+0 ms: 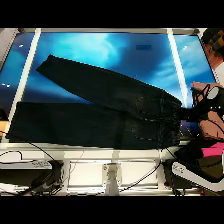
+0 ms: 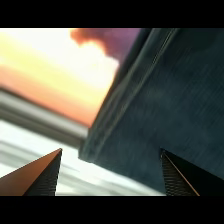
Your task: Fold the clothes and pants, and hang the long-sleeved shirts on hangers.
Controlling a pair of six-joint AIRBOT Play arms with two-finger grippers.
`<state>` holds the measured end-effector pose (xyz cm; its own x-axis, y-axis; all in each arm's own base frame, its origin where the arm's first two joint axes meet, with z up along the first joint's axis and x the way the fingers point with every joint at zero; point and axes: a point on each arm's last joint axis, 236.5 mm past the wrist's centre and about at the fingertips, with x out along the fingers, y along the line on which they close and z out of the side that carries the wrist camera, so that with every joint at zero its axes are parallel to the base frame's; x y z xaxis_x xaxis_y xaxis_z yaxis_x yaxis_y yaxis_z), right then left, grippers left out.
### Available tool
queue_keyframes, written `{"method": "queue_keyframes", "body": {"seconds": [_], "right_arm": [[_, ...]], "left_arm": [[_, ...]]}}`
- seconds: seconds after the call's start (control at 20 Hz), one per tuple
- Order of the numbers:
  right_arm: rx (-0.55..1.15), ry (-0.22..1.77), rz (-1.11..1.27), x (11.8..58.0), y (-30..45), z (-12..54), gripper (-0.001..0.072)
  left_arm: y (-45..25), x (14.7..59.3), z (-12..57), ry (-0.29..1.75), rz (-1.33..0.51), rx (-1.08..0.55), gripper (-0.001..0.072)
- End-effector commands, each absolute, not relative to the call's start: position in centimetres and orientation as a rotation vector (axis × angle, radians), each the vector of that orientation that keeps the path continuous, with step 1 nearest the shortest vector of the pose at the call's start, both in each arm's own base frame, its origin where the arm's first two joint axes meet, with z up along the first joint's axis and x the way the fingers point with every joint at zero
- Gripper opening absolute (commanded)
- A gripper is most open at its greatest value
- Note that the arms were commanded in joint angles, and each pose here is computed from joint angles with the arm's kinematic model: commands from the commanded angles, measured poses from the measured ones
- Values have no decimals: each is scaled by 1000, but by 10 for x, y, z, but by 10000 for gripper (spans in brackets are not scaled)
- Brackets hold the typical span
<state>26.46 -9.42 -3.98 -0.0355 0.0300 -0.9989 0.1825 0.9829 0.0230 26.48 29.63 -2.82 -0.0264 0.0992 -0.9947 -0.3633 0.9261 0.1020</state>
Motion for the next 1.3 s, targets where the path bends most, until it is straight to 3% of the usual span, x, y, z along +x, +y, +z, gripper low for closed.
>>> {"method": "queue_keyframes", "body": {"seconds": [0.0,0.15,0.4,0.45,0.5,0.8,1.1,1.25], "right_arm": [[134,1392,-170,317,-112,-15,428],[181,1281,-193,344,-118,-15,428],[572,1191,-116,369,-119,-42,429],[636,1202,-130,366,-126,-51,488],[673,1225,-145,360,-133,-62,525],[741,1269,-12,362,-121,-100,519],[843,1255,25,384,-117,-115,437],[780,1238,85,401,-106,-109,310]], "left_arm": [[293,323,2,1409,354,-106,700],[265,371,7,1302,276,-70,699],[209,461,34,996,156,-159,700],[202,473,40,952,145,-171,699],[198,480,44,925,139,-169,700],[189,497,50,873,149,-174,699],[167,512,20,881,107,-385,699],[154,519,-6,913,76,-454,700]]}}
